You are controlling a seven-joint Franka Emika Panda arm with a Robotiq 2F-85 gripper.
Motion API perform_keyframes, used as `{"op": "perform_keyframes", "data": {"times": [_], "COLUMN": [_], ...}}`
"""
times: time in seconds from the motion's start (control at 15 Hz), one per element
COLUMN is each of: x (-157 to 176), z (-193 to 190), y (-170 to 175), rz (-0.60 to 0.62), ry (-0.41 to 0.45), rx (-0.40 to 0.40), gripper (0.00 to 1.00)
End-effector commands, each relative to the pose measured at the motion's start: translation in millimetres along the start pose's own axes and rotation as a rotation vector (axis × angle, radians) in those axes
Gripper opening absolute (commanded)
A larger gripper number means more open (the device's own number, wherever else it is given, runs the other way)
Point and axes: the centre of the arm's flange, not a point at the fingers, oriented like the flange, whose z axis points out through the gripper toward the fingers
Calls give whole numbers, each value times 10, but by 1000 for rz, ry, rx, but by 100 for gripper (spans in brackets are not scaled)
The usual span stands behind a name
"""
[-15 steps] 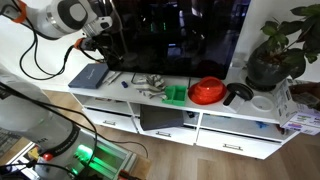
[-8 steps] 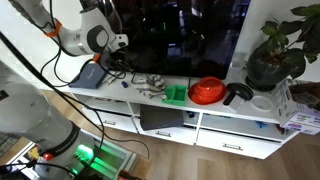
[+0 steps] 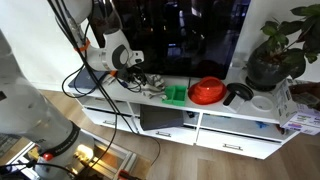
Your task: Put the towel into the case
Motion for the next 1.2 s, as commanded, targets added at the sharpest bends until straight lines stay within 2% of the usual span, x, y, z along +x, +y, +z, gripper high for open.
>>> {"op": "perform_keyframes", "data": {"times": [0.0,0.27,0.33,0.67,0.8,1.13], "x": [14,24,88,392,481,630], "z": [14,14,69,452,615,1072], "y": [-15,-42,-85,-332,-416,-538], "rz": [-3,-9,17,31,27,60], "ry": [0,2,32,-8,13,-2], "rx": [1,2,-9,15,19,-4], "gripper": [100,100,100,100,100,100]}}
